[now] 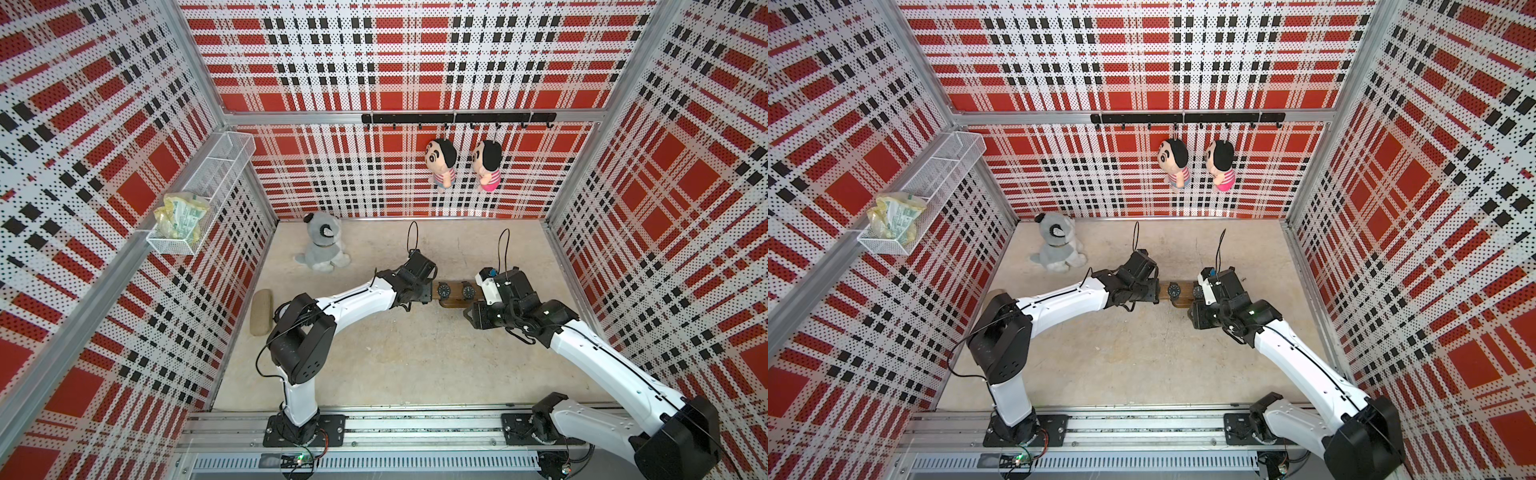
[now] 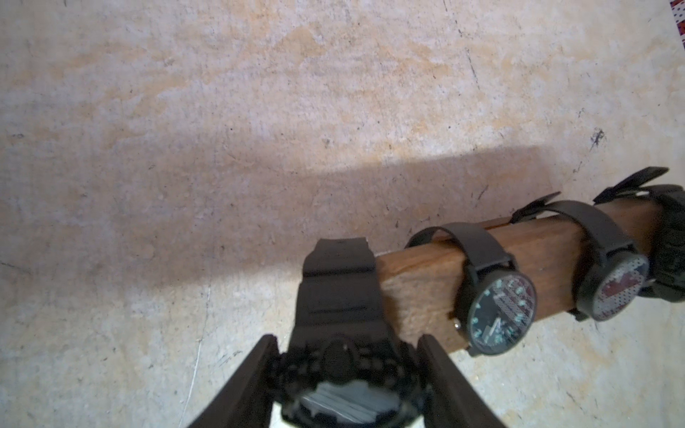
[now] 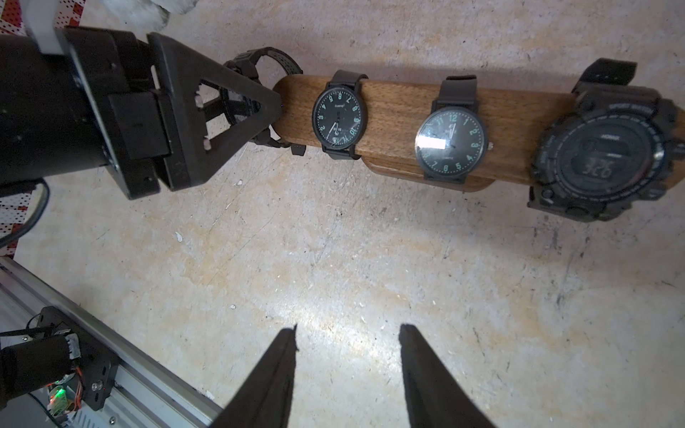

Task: Place watch on stand
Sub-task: Place the watch on the stand.

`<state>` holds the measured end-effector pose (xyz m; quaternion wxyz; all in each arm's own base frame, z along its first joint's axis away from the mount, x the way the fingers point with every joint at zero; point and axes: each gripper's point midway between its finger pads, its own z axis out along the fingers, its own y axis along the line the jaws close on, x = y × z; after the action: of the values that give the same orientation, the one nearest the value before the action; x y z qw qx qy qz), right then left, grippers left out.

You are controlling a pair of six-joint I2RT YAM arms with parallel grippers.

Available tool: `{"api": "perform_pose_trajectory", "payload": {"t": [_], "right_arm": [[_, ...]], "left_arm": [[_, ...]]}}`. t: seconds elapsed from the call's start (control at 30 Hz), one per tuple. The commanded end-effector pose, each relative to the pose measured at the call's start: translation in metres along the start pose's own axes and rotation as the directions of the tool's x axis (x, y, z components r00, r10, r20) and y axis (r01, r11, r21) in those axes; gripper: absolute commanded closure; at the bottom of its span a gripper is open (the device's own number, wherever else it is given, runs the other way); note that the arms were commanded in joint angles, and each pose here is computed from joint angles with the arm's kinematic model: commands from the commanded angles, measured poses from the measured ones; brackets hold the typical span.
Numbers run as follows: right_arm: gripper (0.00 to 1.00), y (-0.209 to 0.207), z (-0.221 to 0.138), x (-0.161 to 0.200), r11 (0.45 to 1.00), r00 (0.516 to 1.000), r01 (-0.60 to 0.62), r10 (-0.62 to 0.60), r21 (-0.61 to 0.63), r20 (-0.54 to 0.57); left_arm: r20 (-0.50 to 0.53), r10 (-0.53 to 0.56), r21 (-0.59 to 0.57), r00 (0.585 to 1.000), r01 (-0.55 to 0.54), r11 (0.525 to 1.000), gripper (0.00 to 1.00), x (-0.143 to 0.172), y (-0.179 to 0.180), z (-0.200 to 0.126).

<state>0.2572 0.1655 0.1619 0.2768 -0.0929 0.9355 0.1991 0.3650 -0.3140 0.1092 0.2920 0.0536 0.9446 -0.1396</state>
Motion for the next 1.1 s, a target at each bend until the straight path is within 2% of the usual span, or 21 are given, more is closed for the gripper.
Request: {"api": "perform_pose_trajectory", "payload": {"t": [0.0,0.37,0.77,0.97,1.07], "right_arm": [[0.51,-0.002,-0.002,0.002,1.0,1.0,0.003,-0.003,-0.001,0.003],[0.51,-0.003,-0.001,0.004,1.0,1.0,0.001,-0.001,-0.002,-0.002],[0.51,-0.004,-0.002,0.007,1.0,1.0,0.004,-0.004,0.0,-0.008],[0.51,-0.004,-0.003,0.007,1.0,1.0,0.004,-0.004,0.0,-0.005],[0.51,-0.004,-0.003,0.007,1.0,1.0,0.006,-0.006,0.0,-0.006]], "left_arm": [[0.021,0.009,0.037,1.0,-0.01,0.999,0.72,-0.008,-0.016,-0.001],[0.016,0.01,0.061,1.0,-0.011,0.998,0.59,-0.008,-0.03,0.002],[0.019,0.014,0.082,1.0,-0.015,0.997,0.32,-0.009,-0.042,0.002],[0.03,0.014,0.09,0.999,-0.017,0.996,0.24,-0.012,-0.046,-0.002],[0.043,0.01,0.089,0.999,-0.014,0.996,0.24,-0.015,-0.046,-0.005]]}}
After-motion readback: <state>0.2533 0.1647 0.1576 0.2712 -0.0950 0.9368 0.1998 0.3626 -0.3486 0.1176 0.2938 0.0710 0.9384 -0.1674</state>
